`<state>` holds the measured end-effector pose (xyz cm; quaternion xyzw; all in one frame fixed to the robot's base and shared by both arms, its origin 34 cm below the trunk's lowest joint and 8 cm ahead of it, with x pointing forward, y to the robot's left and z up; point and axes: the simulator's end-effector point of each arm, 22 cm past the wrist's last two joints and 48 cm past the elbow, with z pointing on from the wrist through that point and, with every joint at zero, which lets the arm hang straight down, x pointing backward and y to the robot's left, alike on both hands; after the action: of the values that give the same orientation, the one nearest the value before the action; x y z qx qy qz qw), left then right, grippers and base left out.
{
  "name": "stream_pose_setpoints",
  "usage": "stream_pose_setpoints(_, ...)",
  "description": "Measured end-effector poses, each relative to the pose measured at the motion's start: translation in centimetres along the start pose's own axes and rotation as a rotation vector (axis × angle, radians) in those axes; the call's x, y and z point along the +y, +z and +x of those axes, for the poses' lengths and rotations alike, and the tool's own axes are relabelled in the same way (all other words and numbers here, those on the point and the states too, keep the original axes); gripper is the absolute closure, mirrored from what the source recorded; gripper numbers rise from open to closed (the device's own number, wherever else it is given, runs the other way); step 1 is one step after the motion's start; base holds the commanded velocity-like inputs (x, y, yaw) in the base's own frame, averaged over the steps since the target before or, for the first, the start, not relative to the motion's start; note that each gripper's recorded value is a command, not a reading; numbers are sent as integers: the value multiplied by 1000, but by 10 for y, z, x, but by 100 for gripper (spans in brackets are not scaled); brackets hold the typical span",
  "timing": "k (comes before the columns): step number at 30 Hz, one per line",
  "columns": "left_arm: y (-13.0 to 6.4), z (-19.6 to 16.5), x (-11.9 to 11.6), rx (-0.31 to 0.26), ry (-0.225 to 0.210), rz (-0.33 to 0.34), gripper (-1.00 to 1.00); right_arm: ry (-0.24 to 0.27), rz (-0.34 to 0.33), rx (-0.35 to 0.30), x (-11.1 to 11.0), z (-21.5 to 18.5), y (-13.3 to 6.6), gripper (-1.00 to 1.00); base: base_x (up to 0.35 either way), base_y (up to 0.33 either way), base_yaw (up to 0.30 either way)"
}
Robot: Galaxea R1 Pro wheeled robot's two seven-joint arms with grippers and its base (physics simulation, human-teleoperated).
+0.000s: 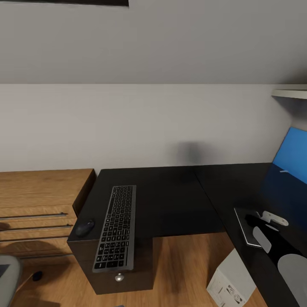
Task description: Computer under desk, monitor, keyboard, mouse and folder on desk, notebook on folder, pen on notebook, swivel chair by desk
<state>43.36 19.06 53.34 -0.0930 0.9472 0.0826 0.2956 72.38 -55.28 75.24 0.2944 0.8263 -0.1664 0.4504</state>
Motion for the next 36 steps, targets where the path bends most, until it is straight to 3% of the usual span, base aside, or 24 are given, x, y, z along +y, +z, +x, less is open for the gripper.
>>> stream_pose_setpoints(9, 5, 3, 0, -5, -3, -5, -100, -11, 2, 35, -1, 13, 4, -100, 1, 0, 0)
stream_pose_setpoints(36, 13, 8, 0, -7, -5, -7, -100, 0, -10, 23, 4, 12, 7, -100, 0, 0, 0)
